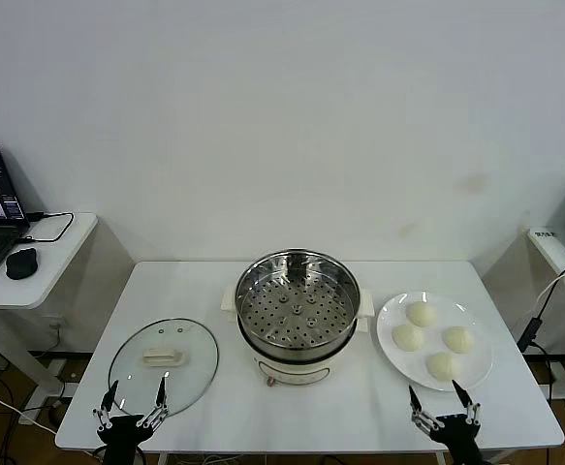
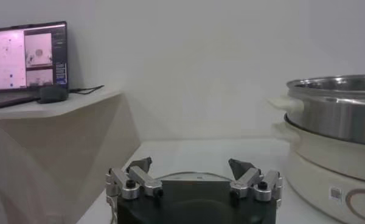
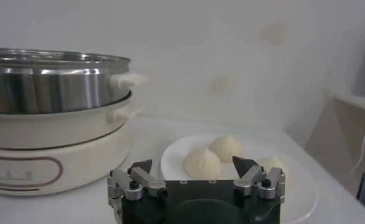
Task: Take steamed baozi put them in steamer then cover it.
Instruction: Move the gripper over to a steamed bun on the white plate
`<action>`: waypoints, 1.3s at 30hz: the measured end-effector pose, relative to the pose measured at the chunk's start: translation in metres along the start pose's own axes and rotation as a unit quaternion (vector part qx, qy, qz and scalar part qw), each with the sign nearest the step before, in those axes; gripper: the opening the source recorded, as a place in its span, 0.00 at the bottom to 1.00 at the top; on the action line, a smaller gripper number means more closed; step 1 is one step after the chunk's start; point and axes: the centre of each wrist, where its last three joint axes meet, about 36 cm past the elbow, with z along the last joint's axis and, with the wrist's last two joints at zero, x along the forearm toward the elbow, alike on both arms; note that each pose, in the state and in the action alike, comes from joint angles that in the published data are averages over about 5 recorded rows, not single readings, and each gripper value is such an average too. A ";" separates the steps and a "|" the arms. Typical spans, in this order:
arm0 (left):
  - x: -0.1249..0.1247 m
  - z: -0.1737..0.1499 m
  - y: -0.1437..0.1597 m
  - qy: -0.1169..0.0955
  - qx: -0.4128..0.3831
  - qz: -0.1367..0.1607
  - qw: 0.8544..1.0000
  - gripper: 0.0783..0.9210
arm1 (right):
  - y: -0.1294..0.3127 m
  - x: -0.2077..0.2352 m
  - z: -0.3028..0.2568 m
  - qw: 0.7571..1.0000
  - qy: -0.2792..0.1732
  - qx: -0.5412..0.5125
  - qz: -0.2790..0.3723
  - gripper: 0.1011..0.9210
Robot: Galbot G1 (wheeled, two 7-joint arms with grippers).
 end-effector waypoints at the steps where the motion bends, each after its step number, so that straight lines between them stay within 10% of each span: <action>1: 0.000 0.000 0.000 0.001 -0.003 0.000 1.000 0.88 | -0.004 -0.002 -0.002 1.000 0.000 0.009 -0.001 0.88; 15: 0.000 -0.010 0.004 -0.007 -0.064 -0.016 0.998 0.88 | -0.112 -0.091 -0.066 0.960 0.021 0.269 -0.078 0.88; 39: 0.000 -0.014 0.014 -0.020 -0.102 -0.030 0.994 0.88 | -0.189 -0.278 -0.169 0.753 0.171 0.532 -0.346 0.88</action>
